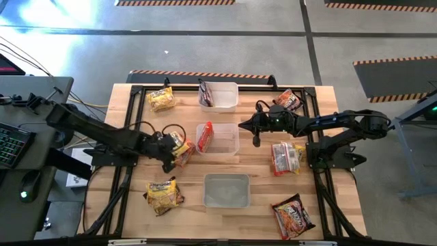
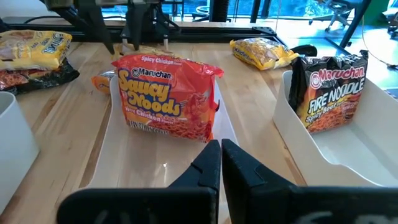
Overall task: Sort Maruchan noodles
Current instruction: Put the yellow noodle pack into the gray bin
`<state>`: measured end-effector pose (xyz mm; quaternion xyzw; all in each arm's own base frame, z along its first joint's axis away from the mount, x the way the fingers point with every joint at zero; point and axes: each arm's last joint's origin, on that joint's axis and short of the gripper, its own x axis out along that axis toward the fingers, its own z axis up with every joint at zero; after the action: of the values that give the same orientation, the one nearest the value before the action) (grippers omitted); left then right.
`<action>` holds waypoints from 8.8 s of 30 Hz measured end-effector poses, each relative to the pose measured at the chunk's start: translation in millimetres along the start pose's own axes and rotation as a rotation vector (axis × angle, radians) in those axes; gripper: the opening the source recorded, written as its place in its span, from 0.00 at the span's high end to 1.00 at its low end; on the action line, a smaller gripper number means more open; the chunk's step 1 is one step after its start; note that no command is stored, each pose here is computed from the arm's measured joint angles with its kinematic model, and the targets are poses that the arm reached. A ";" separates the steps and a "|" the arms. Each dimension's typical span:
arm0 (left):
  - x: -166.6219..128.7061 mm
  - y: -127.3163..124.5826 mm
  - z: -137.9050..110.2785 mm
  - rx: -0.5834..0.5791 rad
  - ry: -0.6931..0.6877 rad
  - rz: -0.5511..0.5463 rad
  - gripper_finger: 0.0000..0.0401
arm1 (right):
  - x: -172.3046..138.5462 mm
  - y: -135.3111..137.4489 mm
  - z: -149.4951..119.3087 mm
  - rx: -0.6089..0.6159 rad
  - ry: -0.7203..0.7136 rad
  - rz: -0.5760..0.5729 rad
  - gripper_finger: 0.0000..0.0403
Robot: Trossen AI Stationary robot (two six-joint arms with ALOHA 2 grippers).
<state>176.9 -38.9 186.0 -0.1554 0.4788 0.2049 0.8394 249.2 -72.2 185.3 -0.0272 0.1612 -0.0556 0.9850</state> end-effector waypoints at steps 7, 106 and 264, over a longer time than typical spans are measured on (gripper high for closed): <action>11.6 -11.6 9.3 0.084 0.051 0.097 0.52 | 0.0 0.0 0.0 0.000 0.000 0.000 1.00; -61.1 -59.3 35.6 0.168 -0.325 -0.247 0.97 | 39.7 145.0 41.7 -0.014 0.035 0.261 0.45; -112.3 -105.1 125.5 0.191 -0.283 -0.371 0.74 | 44.4 150.4 60.5 0.091 -0.218 0.314 0.76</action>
<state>270.3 -94.7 352.1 -0.1306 0.3372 0.0208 0.9321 325.6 74.0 217.9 0.0371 0.0533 0.0946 0.9934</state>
